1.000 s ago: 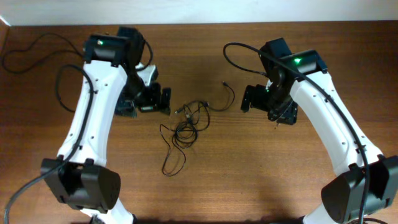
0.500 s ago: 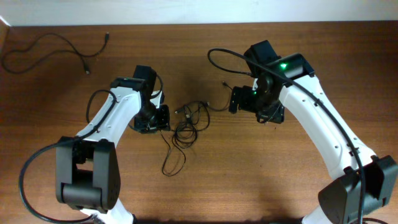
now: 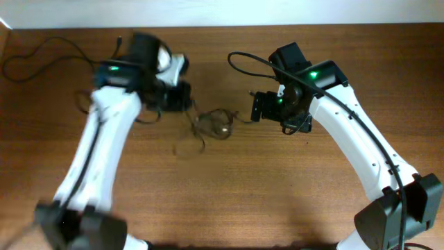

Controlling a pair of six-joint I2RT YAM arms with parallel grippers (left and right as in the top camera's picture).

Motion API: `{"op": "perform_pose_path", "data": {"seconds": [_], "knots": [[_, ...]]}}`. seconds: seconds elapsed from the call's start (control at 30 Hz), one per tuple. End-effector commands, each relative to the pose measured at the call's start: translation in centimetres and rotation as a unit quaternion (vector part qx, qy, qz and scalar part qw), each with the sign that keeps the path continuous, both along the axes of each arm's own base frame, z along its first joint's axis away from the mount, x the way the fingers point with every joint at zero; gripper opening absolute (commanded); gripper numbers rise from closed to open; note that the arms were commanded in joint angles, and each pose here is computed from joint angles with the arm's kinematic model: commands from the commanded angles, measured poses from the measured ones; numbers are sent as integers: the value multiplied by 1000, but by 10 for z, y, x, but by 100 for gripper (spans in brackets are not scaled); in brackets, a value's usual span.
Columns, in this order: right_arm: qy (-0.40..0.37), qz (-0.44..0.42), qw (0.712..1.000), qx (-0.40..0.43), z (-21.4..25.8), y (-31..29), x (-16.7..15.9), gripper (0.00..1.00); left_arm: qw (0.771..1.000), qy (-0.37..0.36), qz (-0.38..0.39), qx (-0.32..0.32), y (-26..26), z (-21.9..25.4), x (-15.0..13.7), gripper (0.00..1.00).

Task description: Untangle cables

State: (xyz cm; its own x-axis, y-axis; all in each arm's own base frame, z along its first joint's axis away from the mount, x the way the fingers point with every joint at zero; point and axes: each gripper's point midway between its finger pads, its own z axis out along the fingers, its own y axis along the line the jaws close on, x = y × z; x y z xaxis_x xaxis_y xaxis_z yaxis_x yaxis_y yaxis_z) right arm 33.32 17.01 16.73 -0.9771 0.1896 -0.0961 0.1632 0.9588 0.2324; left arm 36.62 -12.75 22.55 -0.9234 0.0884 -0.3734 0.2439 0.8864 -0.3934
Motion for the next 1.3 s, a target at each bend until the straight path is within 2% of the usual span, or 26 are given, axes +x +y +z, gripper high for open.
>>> {"op": "perform_pose_path", "data": {"seconds": [0.0, 0.07, 0.2, 0.27, 0.33, 0.37, 0.47, 0.57, 0.6, 0.63, 0.67, 0.73, 0.83, 0.9, 0.97, 1.0, 1.07, 1.13, 1.17, 1.27], "knots": [[3, 0, 1000, 5, -2, 4, -1, 98, 978, -189, -74, -52, -24, 126, -27, 0], [6, 3, 1000, 16, -1, 8, -1, 98, 960, -257, -87, -64, -31, 164, -40, 0], [8, 4, 1000, 21, -1, 10, -2, 98, 950, -282, -108, -84, -42, 180, -50, 0], [8, 4, 1000, 20, -1, 10, -2, 98, 926, -317, -151, -138, -60, 205, -56, 0], [8, 4, 1000, 20, -1, 10, -2, 98, 909, -354, -160, -148, -63, 222, -53, 0], [7, 4, 1000, 20, -1, 9, -2, 98, 909, -364, -149, -138, -60, 223, -47, 0], [5, 2, 1000, 15, -1, 7, -1, 98, 929, -348, -58, -111, -41, 218, -28, 0], [3, 4, 1000, 16, -1, 8, 0, 98, 926, -362, -27, -100, -33, 224, -18, 0], [2, 8, 1000, 15, -1, 8, 0, 98, 928, -359, 17, -91, -22, 224, -10, 0], [-1, 20, 1000, 13, -1, 7, 0, 98, 925, -351, 110, -91, -1, 229, 2, 0], [-1, 29, 1000, 12, -1, 7, -1, 98, 915, -364, 143, -101, 6, 243, 6, 0], [0, 29, 1000, 9, -1, 6, -2, 98, 892, -412, 142, -120, 8, 283, 0, 0], [-2, 29, 1000, 10, -1, 7, -1, 98, 853, -483, 139, -143, 15, 349, -26, 0], [-2, 29, 1000, 10, -1, 7, -1, 98, 848, -489, 149, -139, 22, 362, -40, 0], [-1, 29, 1000, 10, -1, 7, -1, 98, 862, -451, 220, -71, 51, 332, -34, 0], [0, 29, 1000, 9, -1, 6, -2, 98, 865, -417, 279, -1, 79, 306, -30, 0], [0, 29, 1000, 9, -1, 6, -2, 98, 858, -358, 349, 120, 120, 265, -32, 0], [-2, 29, 1000, 10, -1, 7, -1, 98, 838, -302, 406, 206, 150, 235, -42, 0], [-4, 29, 1000, 11, -1, 7, 0, 98, 830, -280, 420, 235, 160, 224, -44, 0], [-3, 29, 1000, 11, -1, 7, 0, 98, 838, -209, 408, 296, 170, 186, -38, 0]]}}
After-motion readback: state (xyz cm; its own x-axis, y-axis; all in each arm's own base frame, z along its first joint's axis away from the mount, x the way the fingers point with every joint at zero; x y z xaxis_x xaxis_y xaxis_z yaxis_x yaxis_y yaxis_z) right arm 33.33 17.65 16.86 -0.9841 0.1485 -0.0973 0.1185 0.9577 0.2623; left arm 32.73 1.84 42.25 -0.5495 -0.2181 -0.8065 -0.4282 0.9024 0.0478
